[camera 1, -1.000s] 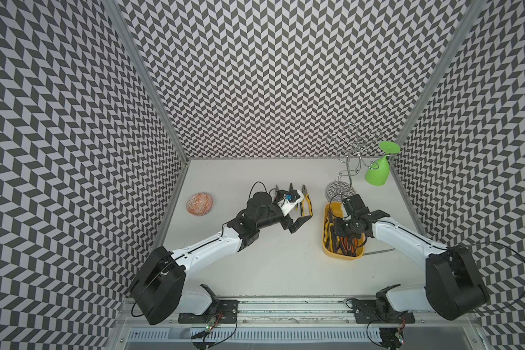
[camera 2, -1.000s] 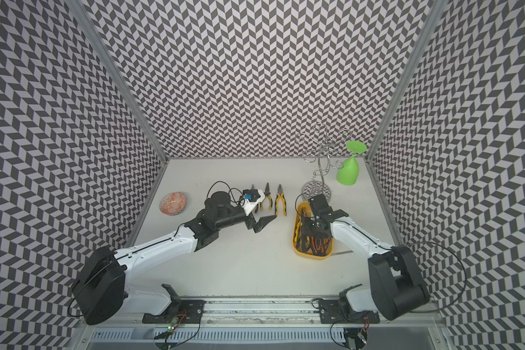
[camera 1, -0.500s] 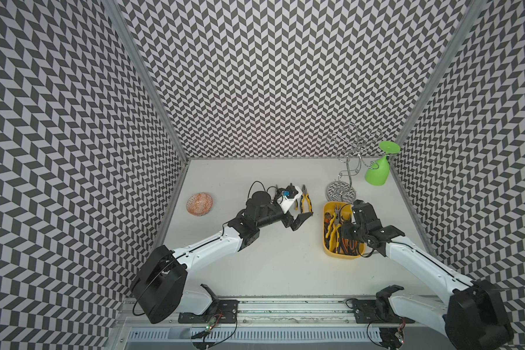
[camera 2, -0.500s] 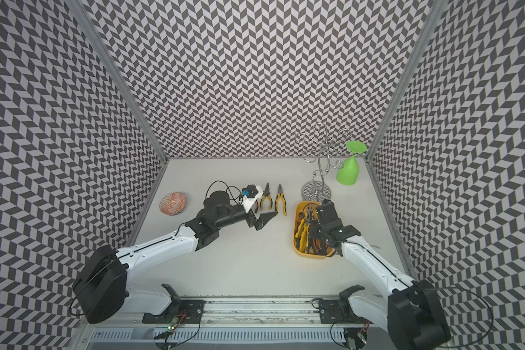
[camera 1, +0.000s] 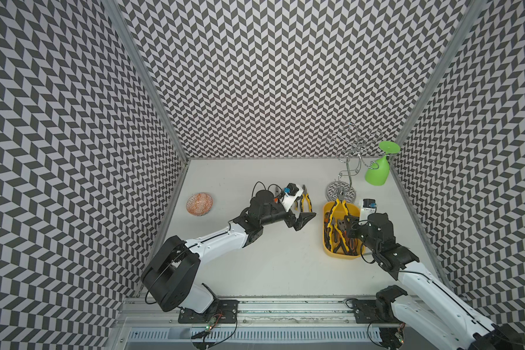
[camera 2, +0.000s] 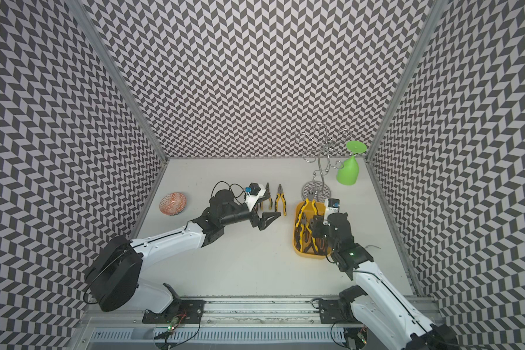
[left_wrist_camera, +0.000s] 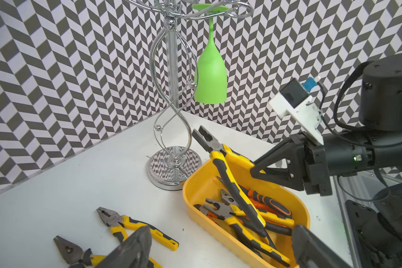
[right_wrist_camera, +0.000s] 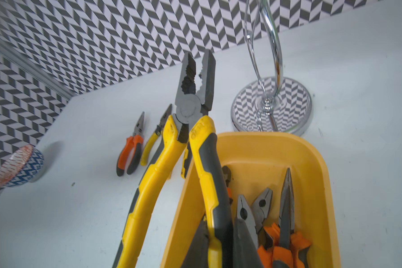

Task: Take the pliers out of the storage box
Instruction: Pick up the pliers from the storage box.

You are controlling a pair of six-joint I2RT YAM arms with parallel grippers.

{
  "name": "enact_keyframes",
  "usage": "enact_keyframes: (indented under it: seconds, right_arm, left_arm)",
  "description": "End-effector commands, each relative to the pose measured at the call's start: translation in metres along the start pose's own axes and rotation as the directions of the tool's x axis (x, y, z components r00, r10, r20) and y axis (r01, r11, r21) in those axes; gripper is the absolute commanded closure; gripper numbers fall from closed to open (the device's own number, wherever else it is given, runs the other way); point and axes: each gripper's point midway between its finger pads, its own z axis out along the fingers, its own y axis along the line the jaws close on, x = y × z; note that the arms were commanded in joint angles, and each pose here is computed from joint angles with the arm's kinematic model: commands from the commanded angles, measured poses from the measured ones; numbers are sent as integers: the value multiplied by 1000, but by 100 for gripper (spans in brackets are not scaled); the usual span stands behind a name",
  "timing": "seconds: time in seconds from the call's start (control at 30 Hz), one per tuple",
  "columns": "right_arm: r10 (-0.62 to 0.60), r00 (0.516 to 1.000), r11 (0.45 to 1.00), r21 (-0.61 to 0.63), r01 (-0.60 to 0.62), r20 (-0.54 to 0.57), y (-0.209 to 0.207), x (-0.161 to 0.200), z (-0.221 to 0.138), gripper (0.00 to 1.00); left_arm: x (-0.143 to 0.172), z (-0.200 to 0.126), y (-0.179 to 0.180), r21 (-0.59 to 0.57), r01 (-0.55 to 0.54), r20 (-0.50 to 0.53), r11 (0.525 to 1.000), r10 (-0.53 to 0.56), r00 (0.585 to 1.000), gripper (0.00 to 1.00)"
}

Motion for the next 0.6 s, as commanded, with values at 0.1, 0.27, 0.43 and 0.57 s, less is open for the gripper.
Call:
enact_keyframes:
  seconds: [0.1,0.27,0.43,0.57]
  right_arm:
    - [-7,981,984,-174,42,194,39,-56,-16,100]
    - [17,982,958,-285,37,187,61,-62,-21,100]
    - [52,969,930,-366,41,241,77,-77,-31,100]
    - [54,963,918,-392,57,264,84,-86,-35,100]
  left_arm:
    - [-35,14,-3,75,165,47,983,-169,985,2]
    - [-40,40,6,73,388,-10,919,-389,921,20]
    - [-43,58,5,28,424,2,905,-425,905,31]
    - [-50,65,4,52,472,6,880,-473,881,42]
